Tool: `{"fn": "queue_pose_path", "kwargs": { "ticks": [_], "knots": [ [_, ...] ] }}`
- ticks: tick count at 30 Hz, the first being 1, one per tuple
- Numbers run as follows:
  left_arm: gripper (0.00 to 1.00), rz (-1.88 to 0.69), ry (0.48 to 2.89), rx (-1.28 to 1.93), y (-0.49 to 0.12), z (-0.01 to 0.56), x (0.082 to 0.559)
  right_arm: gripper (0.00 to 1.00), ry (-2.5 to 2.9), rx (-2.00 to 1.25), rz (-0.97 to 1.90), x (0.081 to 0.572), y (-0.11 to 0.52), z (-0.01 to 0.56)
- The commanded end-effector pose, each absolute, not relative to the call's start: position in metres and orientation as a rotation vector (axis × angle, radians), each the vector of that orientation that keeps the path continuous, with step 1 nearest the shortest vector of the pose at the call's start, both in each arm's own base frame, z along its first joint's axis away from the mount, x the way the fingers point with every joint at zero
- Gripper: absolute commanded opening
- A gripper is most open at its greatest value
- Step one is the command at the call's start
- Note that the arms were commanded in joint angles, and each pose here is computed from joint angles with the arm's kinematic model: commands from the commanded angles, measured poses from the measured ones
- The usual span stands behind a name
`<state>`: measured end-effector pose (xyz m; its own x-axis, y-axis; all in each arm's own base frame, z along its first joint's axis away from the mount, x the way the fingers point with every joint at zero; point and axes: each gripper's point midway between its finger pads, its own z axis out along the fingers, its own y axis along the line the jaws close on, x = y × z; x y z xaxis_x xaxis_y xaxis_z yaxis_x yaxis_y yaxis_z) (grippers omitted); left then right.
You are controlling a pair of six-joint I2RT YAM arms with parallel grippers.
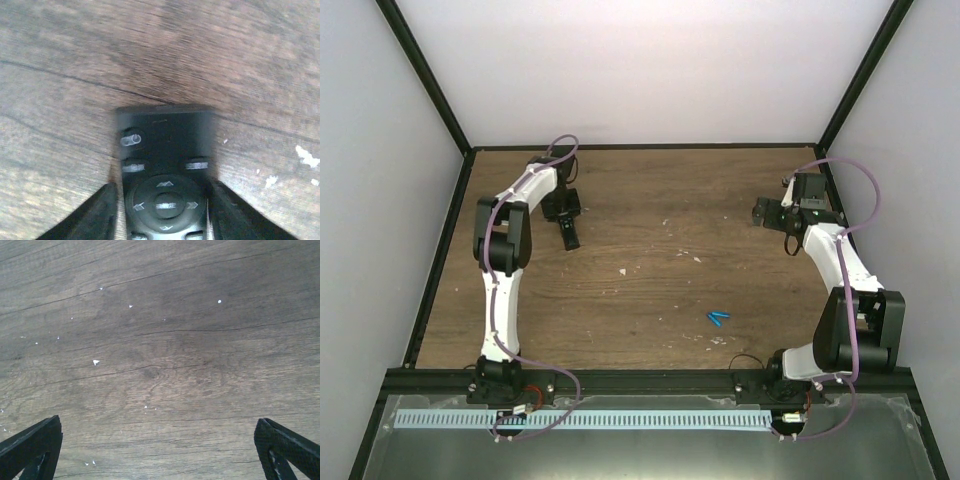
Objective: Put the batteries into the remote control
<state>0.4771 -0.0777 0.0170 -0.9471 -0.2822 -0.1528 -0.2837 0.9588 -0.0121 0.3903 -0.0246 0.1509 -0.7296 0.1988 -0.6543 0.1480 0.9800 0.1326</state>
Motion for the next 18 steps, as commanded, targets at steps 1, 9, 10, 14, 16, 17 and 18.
{"fn": "queue_pose_path", "kwargs": {
  "ticks": [1, 9, 10, 14, 16, 17, 18],
  "knots": [
    [0.42, -0.099, 3.059, -0.379, -0.095, -0.01, 0.459, 0.99, 2.408, 0.125, 0.114, 0.386, -0.009, 0.153],
    [0.16, -0.207, 3.071, -0.32, -0.106, -0.011, 0.451, 0.99, 2.394, -0.037, 0.202, 0.389, 0.035, 0.158],
    [0.14, -0.222, 3.06, -0.315, -0.107, -0.007, 0.452, 0.99, 2.384, -0.049, 0.246, 0.39, 0.044, 0.162],
    [0.09, -0.31, 2.992, -0.307, -0.116, 0.018, 0.462, 0.97, 2.331, -0.083, 0.501, 0.391, 0.088, 0.176],
    [0.06, -0.397, 2.935, -0.321, -0.125, 0.037, 0.469, 0.97, 2.301, -0.135, 0.624, 0.39, 0.119, 0.183],
    [0.06, -0.445, 2.907, -0.326, -0.131, 0.047, 0.471, 0.97, 2.284, -0.16, 0.682, 0.39, 0.134, 0.186],
    [0.06, -0.499, 2.875, -0.327, -0.137, 0.058, 0.475, 0.96, 2.271, -0.187, 0.734, 0.39, 0.149, 0.189]
  ]
}}
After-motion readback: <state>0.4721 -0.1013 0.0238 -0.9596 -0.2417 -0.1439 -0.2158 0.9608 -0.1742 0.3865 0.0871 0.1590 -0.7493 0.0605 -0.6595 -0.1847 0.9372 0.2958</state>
